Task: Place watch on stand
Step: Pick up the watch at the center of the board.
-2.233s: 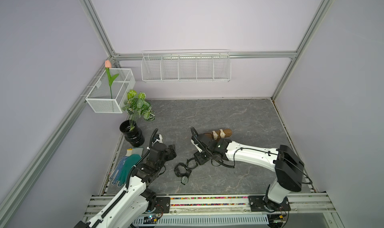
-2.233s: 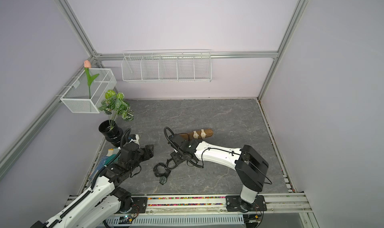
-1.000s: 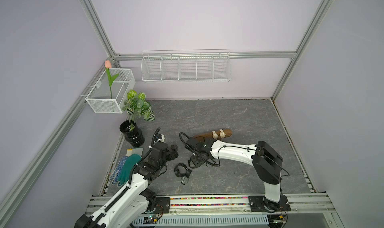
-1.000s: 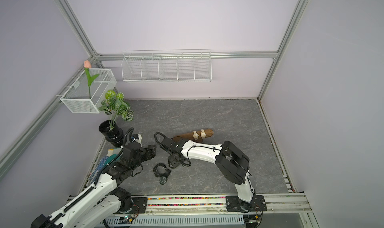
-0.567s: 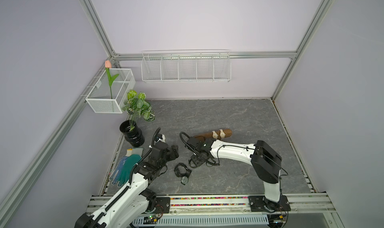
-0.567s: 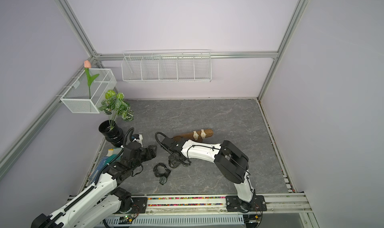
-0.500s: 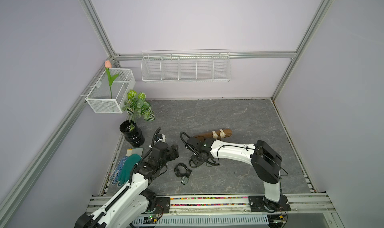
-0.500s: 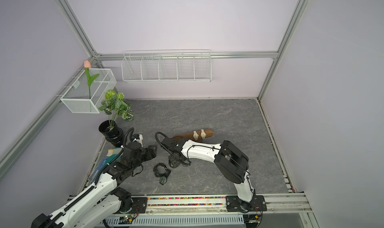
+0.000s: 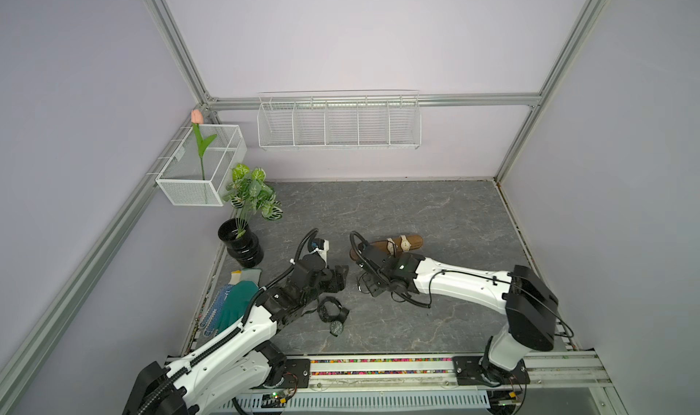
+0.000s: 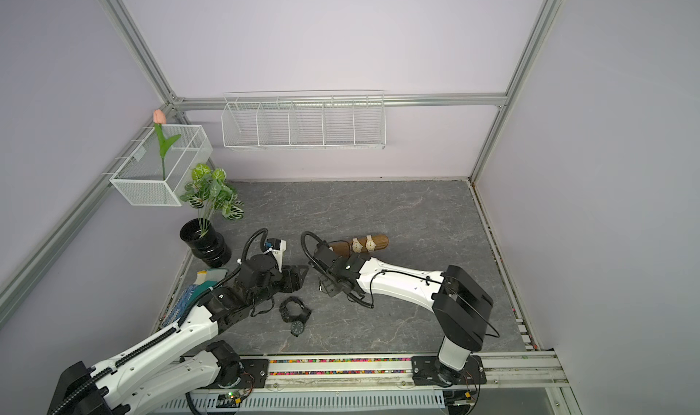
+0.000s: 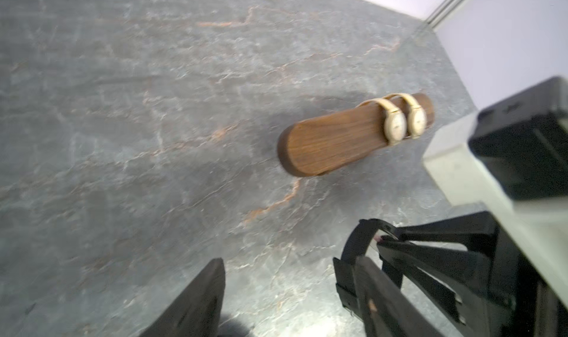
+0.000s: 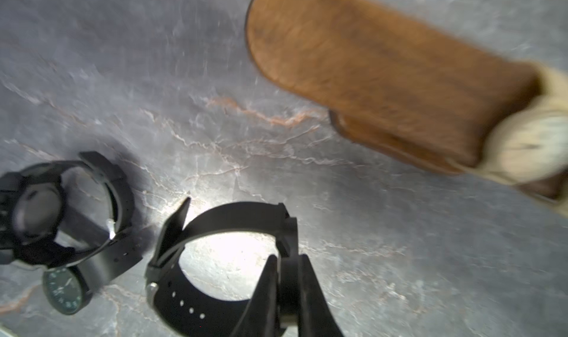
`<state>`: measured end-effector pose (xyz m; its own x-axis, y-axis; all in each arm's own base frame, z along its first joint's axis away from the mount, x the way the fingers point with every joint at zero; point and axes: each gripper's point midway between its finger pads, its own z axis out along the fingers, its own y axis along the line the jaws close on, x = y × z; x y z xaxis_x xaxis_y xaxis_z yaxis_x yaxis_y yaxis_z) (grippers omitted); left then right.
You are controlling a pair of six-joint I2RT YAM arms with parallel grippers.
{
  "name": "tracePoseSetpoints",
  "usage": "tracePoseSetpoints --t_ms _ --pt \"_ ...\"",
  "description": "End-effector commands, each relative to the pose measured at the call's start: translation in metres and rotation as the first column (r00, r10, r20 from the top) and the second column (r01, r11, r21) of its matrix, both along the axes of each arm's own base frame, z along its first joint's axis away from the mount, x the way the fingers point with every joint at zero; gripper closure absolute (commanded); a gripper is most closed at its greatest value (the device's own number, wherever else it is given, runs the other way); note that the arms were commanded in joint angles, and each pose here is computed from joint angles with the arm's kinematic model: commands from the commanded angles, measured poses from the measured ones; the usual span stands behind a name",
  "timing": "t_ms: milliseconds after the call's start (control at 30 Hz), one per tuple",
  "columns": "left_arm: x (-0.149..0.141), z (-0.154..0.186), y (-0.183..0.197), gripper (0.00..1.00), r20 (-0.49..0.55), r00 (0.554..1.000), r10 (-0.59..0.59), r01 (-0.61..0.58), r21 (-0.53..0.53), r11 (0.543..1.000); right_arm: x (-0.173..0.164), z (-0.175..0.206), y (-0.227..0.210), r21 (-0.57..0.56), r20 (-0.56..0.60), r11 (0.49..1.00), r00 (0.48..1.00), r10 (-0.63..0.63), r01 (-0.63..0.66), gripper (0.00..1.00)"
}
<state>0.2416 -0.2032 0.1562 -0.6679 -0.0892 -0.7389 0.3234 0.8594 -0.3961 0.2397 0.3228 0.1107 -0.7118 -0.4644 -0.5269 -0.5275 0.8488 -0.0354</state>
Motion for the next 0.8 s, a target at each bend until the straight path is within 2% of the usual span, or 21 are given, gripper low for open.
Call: tracePoseSetpoints --t_ms 0,167,367,533,767 --pt "0.003 0.020 -0.021 0.32 0.060 0.997 -0.055 0.058 -0.044 0.997 0.016 0.020 -0.016 0.040 0.087 0.996 0.993 -0.080 0.076 0.85" --pt "-0.002 0.034 -0.054 0.44 0.081 0.988 -0.134 0.141 -0.093 0.986 0.019 0.032 -0.024 0.069 0.117 0.993 0.988 -0.105 0.097 0.85" --pt "-0.010 0.032 -0.085 0.46 0.077 0.976 -0.204 0.207 -0.038 0.978 0.019 0.042 -0.026 0.095 0.135 0.990 0.984 -0.115 0.103 0.85" --pt "-0.004 0.015 -0.086 0.48 0.031 0.983 -0.179 0.178 0.029 0.984 0.018 0.050 -0.028 0.117 0.143 0.988 0.983 -0.118 0.102 0.84" --pt "-0.002 0.007 -0.089 0.53 0.013 0.983 -0.181 0.180 0.053 0.982 0.017 0.054 -0.028 0.131 0.145 0.987 0.982 -0.117 0.098 0.84"
